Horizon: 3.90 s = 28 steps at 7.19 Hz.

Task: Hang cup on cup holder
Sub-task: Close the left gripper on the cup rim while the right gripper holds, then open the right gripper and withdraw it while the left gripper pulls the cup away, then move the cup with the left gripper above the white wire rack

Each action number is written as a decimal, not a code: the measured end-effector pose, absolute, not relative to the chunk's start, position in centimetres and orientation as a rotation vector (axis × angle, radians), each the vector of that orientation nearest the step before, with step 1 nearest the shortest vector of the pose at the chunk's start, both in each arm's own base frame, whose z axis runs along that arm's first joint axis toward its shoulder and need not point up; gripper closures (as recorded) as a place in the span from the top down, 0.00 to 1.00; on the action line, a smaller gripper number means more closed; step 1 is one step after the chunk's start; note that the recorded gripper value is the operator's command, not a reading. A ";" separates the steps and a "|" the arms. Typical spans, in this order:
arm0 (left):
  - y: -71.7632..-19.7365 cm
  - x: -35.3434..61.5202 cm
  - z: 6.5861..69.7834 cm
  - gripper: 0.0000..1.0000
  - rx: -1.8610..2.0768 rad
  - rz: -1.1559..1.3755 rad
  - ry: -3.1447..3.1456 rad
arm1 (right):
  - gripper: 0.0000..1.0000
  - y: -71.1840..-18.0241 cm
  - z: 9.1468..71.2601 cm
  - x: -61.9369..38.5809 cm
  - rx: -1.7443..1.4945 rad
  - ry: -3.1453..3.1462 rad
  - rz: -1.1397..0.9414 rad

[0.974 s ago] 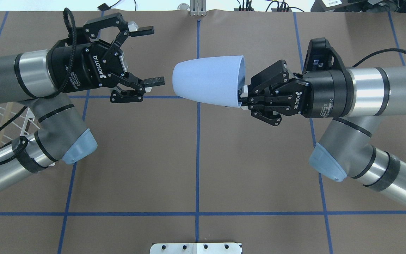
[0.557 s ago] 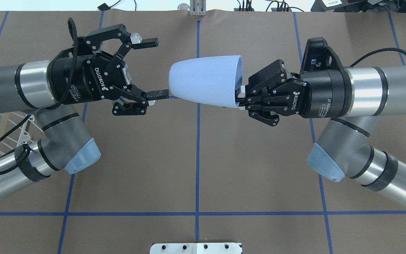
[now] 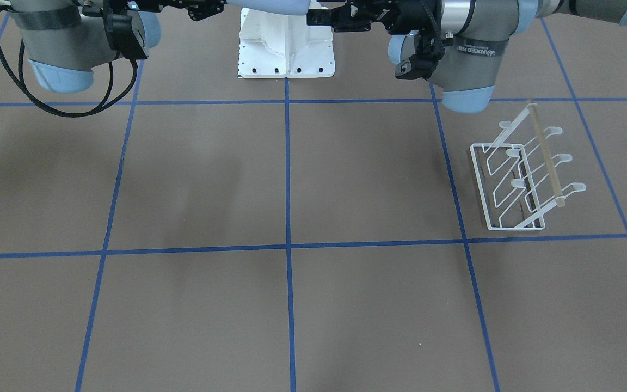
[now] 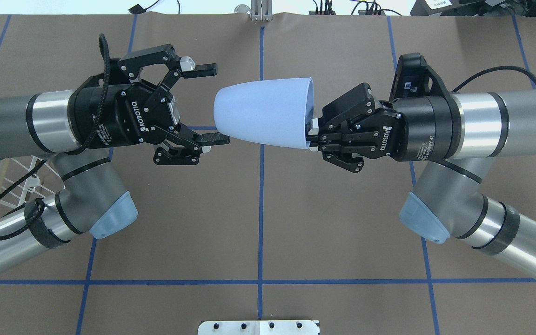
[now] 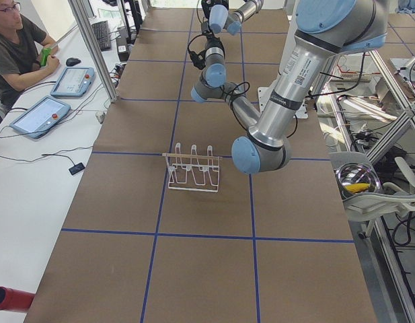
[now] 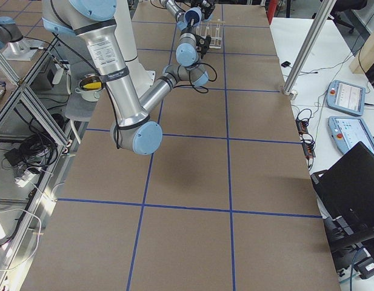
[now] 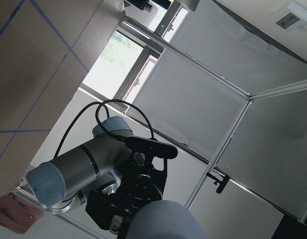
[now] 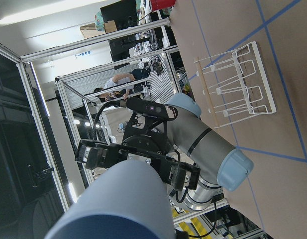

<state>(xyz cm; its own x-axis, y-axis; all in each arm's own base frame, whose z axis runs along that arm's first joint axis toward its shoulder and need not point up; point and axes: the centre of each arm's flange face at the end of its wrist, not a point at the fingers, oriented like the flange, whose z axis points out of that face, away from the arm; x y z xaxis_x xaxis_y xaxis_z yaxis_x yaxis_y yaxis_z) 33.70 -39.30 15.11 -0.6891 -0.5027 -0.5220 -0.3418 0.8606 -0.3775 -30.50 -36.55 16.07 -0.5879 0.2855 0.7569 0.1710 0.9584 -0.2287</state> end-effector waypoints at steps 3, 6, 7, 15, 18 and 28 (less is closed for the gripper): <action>-38.3 34.0 14.5 0.98 -0.632 -0.309 2.401 | 0.00 -36.0 16.1 -31.1 -0.337 -2.212 0.152; -37.4 34.7 14.2 0.97 -0.655 -0.298 2.400 | 0.00 -35.7 16.1 -31.5 -0.348 -2.211 0.147; -37.2 34.7 14.1 0.97 -0.661 -0.293 2.401 | 0.00 -35.6 16.1 -31.6 -0.350 -2.210 0.146; -36.2 35.1 13.7 0.00 -0.687 -0.275 2.402 | 1.00 -35.3 16.2 -32.0 -0.353 -2.223 0.152; -35.9 34.7 13.7 0.00 -0.690 -0.275 2.402 | 1.00 -35.5 16.2 -31.6 -0.323 -2.232 0.151; -46.0 25.9 16.2 0.00 0.014 -0.500 1.952 | 1.00 -48.3 31.2 -22.4 0.329 -1.733 0.179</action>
<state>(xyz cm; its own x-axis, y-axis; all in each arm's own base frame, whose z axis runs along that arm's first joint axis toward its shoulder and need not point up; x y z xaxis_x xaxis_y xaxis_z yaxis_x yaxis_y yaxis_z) 25.92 -45.97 16.16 -0.4297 -0.2145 -0.8771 0.2339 0.9118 -0.3376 -22.44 -48.32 31.20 -0.1598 -0.1187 0.9800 -0.3170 0.9463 0.0630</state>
